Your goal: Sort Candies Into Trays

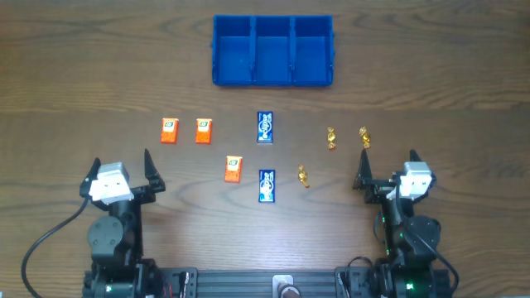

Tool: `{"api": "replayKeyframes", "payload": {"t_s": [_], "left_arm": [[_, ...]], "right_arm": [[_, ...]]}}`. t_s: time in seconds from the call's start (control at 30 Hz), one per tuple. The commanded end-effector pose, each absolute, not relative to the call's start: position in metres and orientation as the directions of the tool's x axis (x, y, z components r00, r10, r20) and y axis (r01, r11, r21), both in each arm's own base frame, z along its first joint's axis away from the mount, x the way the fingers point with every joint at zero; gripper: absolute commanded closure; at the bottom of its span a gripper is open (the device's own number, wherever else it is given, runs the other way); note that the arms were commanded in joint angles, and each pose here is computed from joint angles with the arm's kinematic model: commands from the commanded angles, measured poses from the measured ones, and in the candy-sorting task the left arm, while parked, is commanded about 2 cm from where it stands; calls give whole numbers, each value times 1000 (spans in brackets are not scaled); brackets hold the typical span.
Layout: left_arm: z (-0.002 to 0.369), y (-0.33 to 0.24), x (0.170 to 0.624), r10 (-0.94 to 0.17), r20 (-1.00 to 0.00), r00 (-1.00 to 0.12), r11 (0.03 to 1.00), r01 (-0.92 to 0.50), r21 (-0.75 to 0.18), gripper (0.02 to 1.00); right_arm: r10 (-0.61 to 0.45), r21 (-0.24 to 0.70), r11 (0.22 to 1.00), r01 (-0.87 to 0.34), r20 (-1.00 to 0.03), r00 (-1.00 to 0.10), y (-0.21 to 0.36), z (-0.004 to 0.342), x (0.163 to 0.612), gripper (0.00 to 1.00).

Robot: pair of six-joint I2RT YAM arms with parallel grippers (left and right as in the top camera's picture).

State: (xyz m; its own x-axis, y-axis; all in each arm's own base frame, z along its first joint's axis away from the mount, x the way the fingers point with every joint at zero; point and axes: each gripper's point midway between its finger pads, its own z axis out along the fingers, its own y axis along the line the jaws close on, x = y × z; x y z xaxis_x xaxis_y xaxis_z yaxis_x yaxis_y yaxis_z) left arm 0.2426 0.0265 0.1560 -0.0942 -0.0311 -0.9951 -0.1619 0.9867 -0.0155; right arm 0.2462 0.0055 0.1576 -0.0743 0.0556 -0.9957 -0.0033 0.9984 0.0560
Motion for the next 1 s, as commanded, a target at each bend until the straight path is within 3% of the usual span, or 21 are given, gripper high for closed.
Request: {"api": "replayKeyframes", "payload": {"t_s": [0.03, 0.9, 1.0], "left_arm": [[139, 31, 241, -20, -990, -143, 983, -184, 7, 20], [139, 29, 241, -22, -989, -145, 984, -176, 4, 20], [144, 26, 243, -81, -990, -116, 984, -165, -61, 20]], "right_arm": [[43, 42, 999, 15, -996, -75, 2, 157, 246, 3], [43, 42, 999, 15, -996, -75, 2, 157, 246, 3], [43, 42, 999, 15, -996, -75, 2, 157, 246, 3]]}}
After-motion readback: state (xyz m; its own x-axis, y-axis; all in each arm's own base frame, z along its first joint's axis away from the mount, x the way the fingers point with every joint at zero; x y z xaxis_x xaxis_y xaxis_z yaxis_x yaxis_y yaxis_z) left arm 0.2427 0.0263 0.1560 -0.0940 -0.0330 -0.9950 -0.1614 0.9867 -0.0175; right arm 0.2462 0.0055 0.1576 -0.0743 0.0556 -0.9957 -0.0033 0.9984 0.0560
